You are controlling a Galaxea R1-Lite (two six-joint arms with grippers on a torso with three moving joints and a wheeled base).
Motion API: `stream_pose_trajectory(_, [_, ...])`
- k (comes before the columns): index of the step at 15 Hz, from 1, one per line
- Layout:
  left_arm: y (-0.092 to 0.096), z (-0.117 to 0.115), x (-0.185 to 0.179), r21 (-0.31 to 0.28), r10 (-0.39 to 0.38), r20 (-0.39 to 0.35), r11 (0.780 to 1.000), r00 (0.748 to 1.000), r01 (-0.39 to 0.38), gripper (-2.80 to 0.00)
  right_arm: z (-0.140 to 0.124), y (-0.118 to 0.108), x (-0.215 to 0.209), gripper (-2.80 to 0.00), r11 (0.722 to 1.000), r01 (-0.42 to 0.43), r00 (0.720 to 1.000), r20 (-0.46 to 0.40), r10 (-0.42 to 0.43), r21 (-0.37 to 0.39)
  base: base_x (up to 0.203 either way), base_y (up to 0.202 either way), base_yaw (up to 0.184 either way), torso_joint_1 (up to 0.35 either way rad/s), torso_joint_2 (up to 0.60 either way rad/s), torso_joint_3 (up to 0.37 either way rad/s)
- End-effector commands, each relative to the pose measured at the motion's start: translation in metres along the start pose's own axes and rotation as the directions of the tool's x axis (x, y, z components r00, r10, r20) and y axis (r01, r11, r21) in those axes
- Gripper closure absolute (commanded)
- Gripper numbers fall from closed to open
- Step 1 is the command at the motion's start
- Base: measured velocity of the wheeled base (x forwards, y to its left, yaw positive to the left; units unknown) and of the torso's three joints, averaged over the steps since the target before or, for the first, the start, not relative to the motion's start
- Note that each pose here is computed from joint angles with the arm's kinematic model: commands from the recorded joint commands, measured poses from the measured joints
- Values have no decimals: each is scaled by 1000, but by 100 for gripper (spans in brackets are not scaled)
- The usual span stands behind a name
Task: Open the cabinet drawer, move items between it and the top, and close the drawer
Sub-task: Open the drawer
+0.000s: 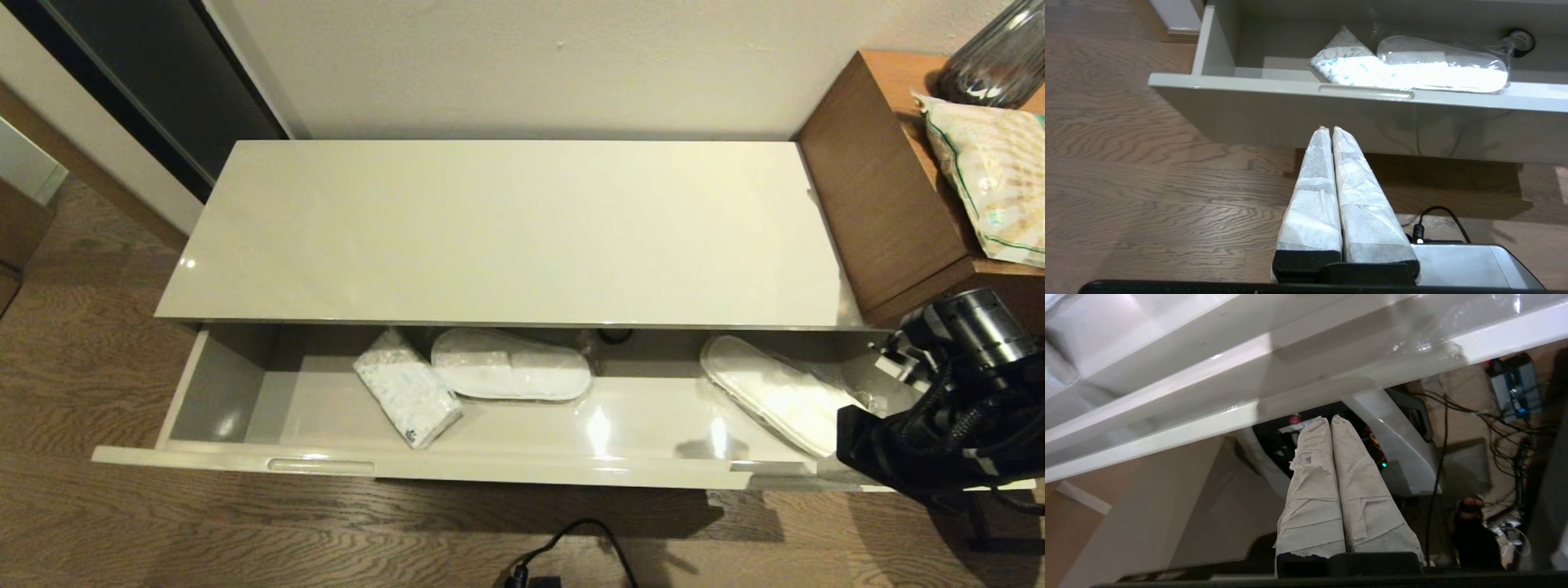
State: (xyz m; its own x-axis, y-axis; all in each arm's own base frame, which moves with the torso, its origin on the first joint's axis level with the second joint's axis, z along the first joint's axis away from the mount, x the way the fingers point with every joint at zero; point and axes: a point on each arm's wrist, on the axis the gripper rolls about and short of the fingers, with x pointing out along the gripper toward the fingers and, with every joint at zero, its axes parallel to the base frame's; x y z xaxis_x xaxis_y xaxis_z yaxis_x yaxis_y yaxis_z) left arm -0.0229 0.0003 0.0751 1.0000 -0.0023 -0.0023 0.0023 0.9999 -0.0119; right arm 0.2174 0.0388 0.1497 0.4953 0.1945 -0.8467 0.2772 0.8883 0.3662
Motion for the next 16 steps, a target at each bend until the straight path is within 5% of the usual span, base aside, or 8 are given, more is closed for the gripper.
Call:
stream_pose_trajectory(1, [0, 0, 0, 0, 1, -1, 1000, 1000, -1, 0, -12, -2, -48, 0, 999, -46, 996, 71, 47, -19, 0, 0, 0, 0, 0, 0])
stream_pose_trajectory(5, [0, 0, 0, 0, 1, -1, 1000, 1000, -1, 0, -14, 0, -79, 0, 997, -51, 995, 88, 55, -50, 0, 0, 0, 0, 0, 0])
stream_pose_trajectory(12, [0, 0, 0, 0, 1, -1, 1000, 1000, -1, 0, -5, 5, -71, 0, 997, -64, 990, 125, 69, -47, 0, 0, 0, 0, 0, 0])
stream_pose_trajectory(16, [0, 0, 0, 0, 1, -1, 1000, 1000, -1, 0, 10, 11, -60, 0, 998, -69, 968, 243, 65, 9, 0, 0, 0, 0, 0, 0])
